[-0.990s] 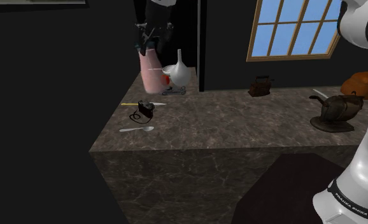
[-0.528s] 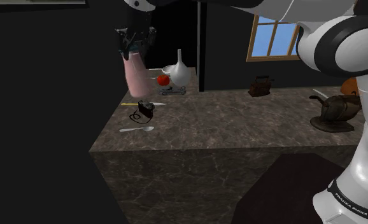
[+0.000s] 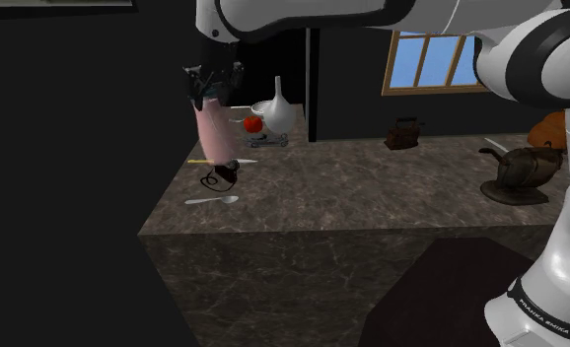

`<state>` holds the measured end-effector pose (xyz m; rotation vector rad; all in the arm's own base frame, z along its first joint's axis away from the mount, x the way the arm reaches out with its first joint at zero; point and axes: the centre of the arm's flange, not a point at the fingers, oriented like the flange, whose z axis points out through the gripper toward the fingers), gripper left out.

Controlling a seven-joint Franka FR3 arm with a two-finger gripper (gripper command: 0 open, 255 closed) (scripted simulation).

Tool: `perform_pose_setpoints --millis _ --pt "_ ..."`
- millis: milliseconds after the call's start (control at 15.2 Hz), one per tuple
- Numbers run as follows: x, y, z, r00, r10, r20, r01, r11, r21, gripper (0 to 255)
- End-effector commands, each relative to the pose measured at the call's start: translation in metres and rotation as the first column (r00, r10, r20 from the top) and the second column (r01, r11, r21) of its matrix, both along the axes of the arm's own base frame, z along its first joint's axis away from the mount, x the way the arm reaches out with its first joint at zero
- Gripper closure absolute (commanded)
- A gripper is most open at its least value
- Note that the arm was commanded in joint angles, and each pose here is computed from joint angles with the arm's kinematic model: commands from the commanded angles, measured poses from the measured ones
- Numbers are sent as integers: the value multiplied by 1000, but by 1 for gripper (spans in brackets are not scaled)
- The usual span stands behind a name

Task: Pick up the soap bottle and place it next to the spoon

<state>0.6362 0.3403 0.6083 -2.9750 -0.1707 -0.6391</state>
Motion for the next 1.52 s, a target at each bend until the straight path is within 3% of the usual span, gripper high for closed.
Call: perform_pose_setpoints --millis 0,1452 --pt "0 -1 -11 1000 0 1 0 1000 1 255" --pt "0 -1 -128 1000 0 1 0 1000 1 255"
